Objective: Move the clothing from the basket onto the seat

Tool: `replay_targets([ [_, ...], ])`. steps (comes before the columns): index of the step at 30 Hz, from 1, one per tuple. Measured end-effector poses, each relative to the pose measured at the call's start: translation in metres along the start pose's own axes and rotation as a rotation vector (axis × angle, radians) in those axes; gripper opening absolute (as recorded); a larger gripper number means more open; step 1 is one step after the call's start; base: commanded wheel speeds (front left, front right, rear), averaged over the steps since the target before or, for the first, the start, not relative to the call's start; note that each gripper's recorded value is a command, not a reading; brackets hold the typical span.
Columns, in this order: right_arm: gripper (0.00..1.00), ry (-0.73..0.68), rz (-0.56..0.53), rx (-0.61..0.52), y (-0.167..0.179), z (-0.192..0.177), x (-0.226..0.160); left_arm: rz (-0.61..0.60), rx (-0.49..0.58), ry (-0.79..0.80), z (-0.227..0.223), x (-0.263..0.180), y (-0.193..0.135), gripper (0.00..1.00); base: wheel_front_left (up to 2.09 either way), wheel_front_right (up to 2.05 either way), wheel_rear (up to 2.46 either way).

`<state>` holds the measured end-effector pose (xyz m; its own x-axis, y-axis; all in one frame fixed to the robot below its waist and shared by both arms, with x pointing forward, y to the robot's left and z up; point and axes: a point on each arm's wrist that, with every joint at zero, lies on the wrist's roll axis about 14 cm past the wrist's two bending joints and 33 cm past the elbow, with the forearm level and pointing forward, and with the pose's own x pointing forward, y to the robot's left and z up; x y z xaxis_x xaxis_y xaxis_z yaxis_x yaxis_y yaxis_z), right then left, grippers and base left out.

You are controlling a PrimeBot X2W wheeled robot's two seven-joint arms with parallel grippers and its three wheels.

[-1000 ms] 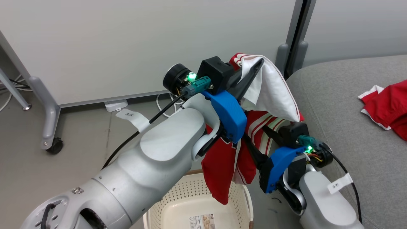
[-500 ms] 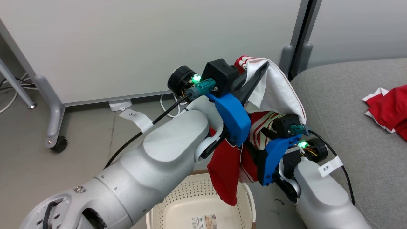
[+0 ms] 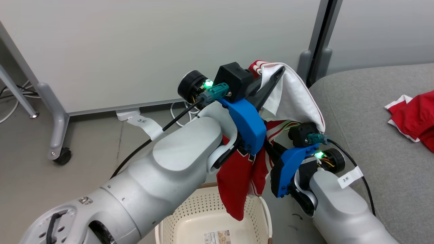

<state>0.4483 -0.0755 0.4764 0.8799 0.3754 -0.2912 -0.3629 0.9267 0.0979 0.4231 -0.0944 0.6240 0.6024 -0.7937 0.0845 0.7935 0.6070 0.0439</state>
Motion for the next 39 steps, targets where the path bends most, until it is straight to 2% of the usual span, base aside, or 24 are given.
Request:
replay_targets([
  [10,0.00,-0.022,-0.002,-0.006,-0.002,0.004,0.000,0.003,0.001,0.010,-0.003,0.001,0.001,0.00,0.00,0.00,0.00],
  [11,0.00,-0.021,-0.003,-0.006,-0.002,0.004,0.000,0.003,0.000,0.011,-0.003,0.001,0.001,0.02,0.00,0.00,0.00],
  [12,0.00,-0.024,-0.003,-0.008,-0.002,0.004,0.000,0.004,-0.001,0.012,-0.004,0.001,0.001,0.10,0.00,0.00,0.00],
  [14,0.00,-0.024,-0.003,-0.011,-0.002,0.004,0.000,0.007,-0.002,0.014,-0.004,0.001,0.002,0.45,0.00,0.00,0.00],
  [15,0.00,-0.027,-0.003,-0.011,-0.002,0.004,0.000,0.013,-0.001,0.015,-0.005,0.001,0.003,0.76,0.00,0.00,0.00],
  [16,0.00,-0.028,-0.002,-0.013,-0.002,0.005,0.001,0.018,0.000,0.015,-0.005,0.000,0.004,1.00,0.00,0.00,0.00],
  [23,0.00,-0.037,-0.002,-0.006,-0.002,0.006,0.000,0.052,-0.009,0.029,-0.010,-0.001,0.012,1.00,0.00,0.00,0.00],
  [34,0.00,-0.069,-0.012,-0.007,-0.008,0.014,0.004,0.102,-0.085,0.095,-0.049,-0.016,0.024,1.00,0.00,0.00,0.00],
  [39,0.00,-0.099,-0.009,-0.021,-0.009,0.022,0.007,0.160,-0.106,0.029,-0.042,-0.029,0.042,1.00,0.00,0.00,0.00],
])
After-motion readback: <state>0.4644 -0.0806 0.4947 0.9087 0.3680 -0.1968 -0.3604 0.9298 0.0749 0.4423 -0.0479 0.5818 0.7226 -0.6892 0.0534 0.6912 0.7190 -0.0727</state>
